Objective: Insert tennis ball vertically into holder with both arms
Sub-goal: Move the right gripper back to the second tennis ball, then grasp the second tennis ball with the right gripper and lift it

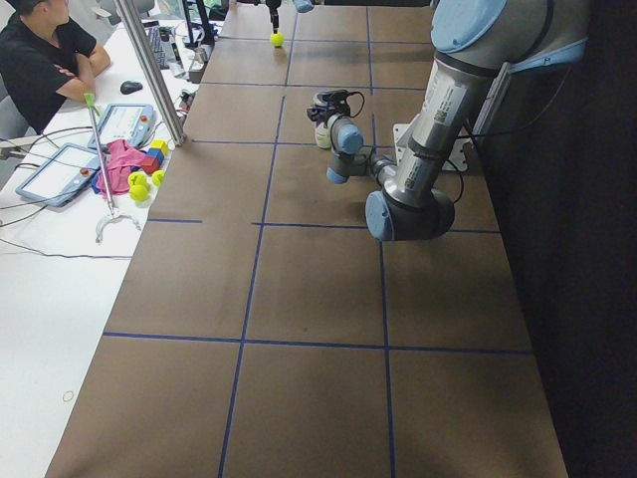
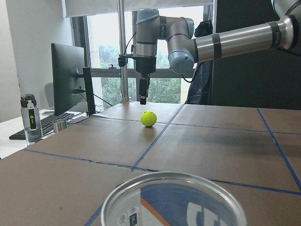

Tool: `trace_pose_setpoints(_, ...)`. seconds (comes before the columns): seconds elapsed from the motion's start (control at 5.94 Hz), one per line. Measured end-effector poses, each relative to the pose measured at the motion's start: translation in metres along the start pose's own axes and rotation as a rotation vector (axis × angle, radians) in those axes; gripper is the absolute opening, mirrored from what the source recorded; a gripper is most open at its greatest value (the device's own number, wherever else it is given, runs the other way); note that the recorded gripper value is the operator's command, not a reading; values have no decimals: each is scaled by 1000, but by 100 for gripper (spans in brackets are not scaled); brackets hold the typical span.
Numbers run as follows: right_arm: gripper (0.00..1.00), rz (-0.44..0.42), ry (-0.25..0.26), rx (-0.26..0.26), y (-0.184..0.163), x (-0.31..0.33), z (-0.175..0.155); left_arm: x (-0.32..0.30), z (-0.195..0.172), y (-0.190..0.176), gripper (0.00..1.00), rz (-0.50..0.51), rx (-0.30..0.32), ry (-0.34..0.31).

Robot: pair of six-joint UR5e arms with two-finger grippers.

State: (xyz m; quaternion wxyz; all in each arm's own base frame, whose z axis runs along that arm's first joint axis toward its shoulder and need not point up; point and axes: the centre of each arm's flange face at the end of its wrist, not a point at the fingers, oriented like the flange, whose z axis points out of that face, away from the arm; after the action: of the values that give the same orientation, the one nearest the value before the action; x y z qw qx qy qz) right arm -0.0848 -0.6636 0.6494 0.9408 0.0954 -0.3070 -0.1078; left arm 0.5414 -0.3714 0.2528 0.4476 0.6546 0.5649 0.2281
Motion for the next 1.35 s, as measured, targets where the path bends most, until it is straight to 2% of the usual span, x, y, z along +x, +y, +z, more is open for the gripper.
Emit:
trace_pose_setpoints(0.34,97,-17,16,8,4,10,20,0,0,0,91,1,-1,-1)
trace_pose_setpoints(0.84,94,-37,25,-25,12,-1,44,0,0,0,91,1,0,-1)
trace_pose_setpoints(1.18,0,-50,56,-40,14,-6,56,0,0,0,92,1,0,-1)
trace_pose_setpoints(1.35,0,-54,59,-37,11,-9,55,0,0,0,92,1,0,-1)
